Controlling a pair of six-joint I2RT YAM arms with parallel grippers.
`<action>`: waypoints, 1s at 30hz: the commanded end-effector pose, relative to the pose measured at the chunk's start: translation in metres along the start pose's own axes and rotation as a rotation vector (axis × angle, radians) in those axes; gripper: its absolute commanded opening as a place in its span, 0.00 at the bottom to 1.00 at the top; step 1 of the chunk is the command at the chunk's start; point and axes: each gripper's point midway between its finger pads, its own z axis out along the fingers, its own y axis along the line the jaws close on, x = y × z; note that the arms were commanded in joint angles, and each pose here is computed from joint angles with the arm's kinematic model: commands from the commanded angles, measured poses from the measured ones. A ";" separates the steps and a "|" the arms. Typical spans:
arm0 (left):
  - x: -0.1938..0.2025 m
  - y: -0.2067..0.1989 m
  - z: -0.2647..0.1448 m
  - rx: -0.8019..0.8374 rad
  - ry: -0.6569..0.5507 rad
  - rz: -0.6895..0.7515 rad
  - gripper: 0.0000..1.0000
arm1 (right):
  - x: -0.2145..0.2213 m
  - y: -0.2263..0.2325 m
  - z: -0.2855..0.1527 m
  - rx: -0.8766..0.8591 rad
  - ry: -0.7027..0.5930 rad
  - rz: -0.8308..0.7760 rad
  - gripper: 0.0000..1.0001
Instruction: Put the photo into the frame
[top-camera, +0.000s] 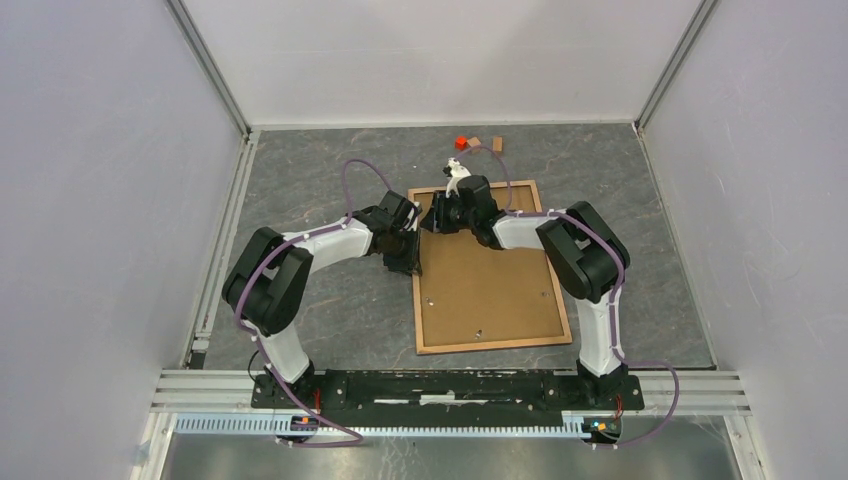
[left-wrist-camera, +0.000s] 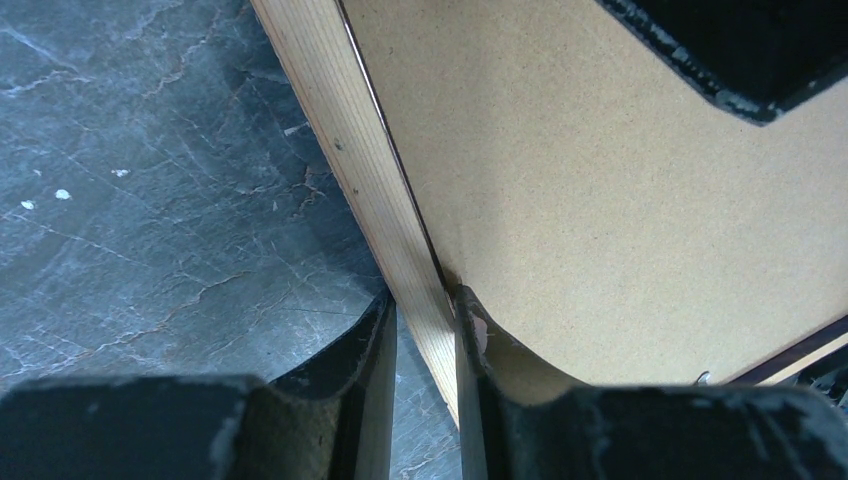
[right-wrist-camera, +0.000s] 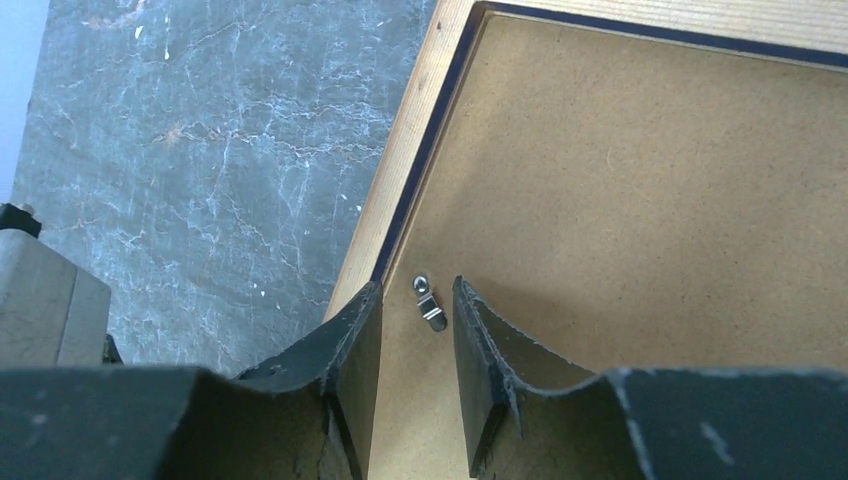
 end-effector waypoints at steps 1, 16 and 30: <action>0.008 0.017 0.011 -0.044 0.018 0.082 0.02 | 0.011 0.005 0.005 -0.049 0.022 0.047 0.36; 0.007 0.016 0.011 -0.045 0.026 0.081 0.02 | 0.012 0.034 -0.014 -0.188 -0.065 0.233 0.37; -0.056 -0.022 -0.051 0.229 -0.236 -0.211 0.60 | -0.002 -0.019 -0.044 -0.040 0.062 -0.204 0.55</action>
